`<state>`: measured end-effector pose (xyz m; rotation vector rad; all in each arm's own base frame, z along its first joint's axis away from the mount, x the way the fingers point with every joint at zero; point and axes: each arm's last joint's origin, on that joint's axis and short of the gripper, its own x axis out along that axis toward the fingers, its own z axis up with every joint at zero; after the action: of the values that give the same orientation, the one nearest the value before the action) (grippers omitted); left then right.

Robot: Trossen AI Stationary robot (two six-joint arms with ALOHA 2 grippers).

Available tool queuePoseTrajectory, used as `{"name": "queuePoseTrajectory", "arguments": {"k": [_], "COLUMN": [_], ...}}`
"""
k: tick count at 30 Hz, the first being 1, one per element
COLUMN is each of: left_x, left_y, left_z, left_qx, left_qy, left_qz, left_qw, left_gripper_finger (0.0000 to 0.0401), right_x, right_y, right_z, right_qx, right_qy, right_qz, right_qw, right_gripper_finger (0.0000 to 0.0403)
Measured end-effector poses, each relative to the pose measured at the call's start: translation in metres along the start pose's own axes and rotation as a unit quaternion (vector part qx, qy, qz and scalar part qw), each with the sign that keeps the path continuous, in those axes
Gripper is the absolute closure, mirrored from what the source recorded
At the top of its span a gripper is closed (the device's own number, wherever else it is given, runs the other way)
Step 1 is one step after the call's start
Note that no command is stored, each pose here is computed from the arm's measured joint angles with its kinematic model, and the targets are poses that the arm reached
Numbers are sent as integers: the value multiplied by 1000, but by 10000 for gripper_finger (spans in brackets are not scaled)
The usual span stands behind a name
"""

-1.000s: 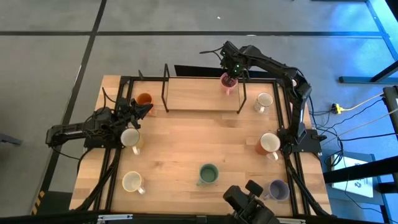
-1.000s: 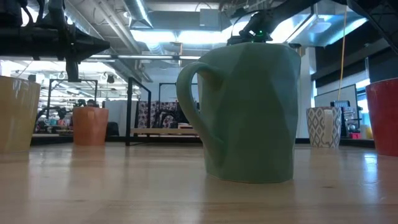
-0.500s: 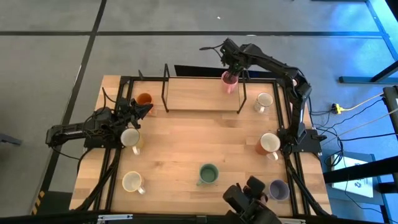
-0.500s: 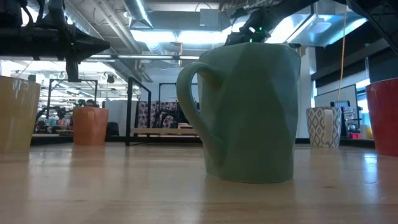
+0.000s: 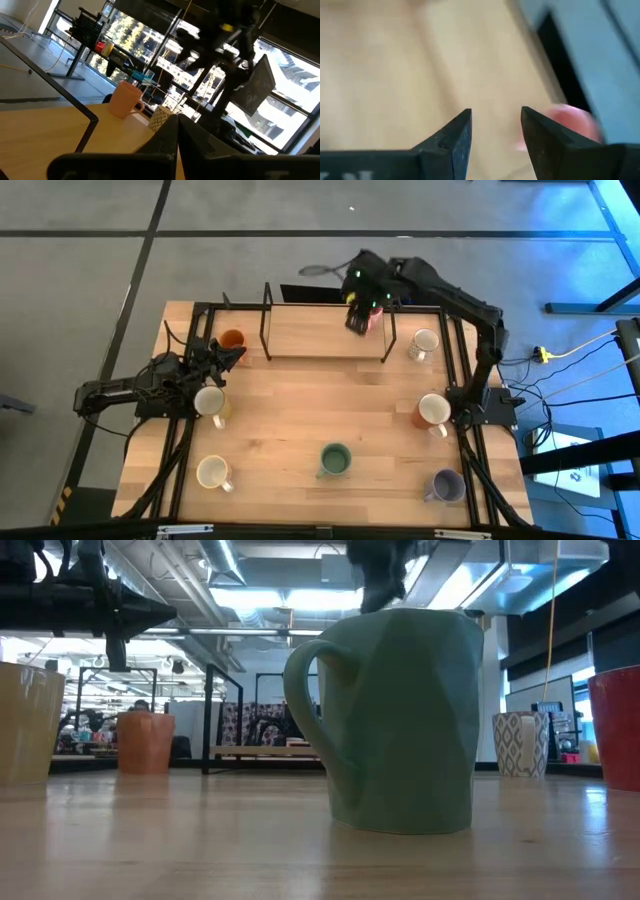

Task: Place coffee mugs
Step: Put the red mug on the shelf

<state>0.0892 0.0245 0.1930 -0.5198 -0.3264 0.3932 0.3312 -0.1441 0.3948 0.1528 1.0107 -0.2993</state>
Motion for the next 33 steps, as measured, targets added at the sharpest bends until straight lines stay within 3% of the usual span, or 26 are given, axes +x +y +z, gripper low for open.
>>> {"name": "queuePoseTrajectory", "arguments": {"k": [5, 16, 25, 33], "left_x": [0, 0, 0, 0], "left_y": [1, 1, 1, 1], "left_z": [1, 1, 0, 0], "left_qx": [0, 2, 11, 18], "left_qy": [-11, -12, -3, 0], "left_qz": [18, 23, 13, 9], "left_qw": [1000, 1000, 1000, 1000], "left_gripper_finger": [396, 383, 323, 313], "right_x": [-10, -11, -27, -49], "right_y": [49, 118, 121, 108], "right_z": [0, -12, -51, -111], "right_qx": [-43, -89, -40, 86], "right_qy": [-17, -19, -14, 0], "right_qz": [89, 119, 94, 94], "right_qw": [995, 989, 995, 992], "right_gripper_finger": [244, 244, 244, 244]}}
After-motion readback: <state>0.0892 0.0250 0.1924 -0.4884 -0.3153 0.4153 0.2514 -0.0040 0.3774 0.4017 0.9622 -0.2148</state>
